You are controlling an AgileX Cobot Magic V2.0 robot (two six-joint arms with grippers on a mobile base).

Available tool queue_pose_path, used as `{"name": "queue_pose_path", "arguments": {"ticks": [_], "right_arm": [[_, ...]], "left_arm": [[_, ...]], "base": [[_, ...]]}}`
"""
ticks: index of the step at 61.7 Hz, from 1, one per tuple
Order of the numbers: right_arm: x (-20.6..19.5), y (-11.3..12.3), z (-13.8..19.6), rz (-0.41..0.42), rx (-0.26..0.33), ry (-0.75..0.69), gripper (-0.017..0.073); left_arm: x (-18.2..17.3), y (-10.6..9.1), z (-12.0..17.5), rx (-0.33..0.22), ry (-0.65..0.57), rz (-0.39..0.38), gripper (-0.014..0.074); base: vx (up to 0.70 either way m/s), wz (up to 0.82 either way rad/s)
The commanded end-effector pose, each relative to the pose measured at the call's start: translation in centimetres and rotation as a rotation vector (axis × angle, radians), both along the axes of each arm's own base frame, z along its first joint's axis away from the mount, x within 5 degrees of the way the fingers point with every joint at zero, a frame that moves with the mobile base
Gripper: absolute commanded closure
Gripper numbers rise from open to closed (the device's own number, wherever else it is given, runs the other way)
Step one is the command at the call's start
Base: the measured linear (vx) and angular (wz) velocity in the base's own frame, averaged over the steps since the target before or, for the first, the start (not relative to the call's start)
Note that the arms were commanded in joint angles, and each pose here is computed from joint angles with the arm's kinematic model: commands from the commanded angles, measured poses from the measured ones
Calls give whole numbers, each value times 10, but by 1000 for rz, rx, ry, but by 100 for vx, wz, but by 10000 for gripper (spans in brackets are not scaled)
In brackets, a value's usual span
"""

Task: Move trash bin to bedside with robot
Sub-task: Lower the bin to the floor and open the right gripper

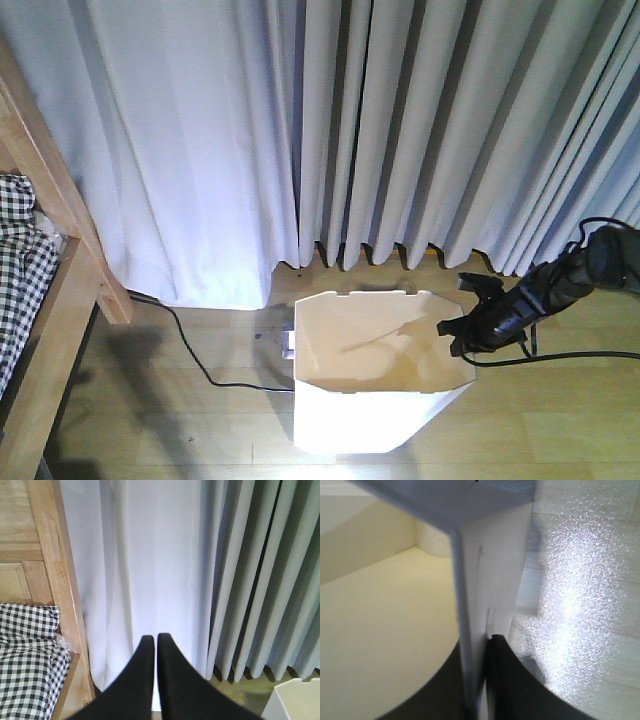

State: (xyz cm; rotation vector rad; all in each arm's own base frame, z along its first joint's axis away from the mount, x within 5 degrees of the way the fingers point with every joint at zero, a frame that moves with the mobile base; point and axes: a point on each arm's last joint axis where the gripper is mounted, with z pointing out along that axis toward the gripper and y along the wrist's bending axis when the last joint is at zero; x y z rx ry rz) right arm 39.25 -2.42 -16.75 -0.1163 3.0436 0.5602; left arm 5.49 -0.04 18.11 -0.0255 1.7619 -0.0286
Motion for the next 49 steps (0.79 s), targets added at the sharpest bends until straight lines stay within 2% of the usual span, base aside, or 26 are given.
{"name": "queue_pose_path", "arguments": {"ticks": [1, 29, 41, 49], "right_arm": [[24, 5, 32, -37, 120, -13, 548], [32, 1, -5, -46, 75, 10, 540], [35, 17, -13, 19, 36, 6, 540], [34, 19, -20, -2, 2, 25, 536]], "left_arm": [[1, 0, 1, -8, -65, 0, 601], [1, 0, 1, -8, -65, 0, 601], [1, 0, 1, -8, -65, 0, 601], [1, 0, 1, -8, -65, 0, 601]], "base": [[0, 0], [0, 0], [0, 0], [0, 0]]}}
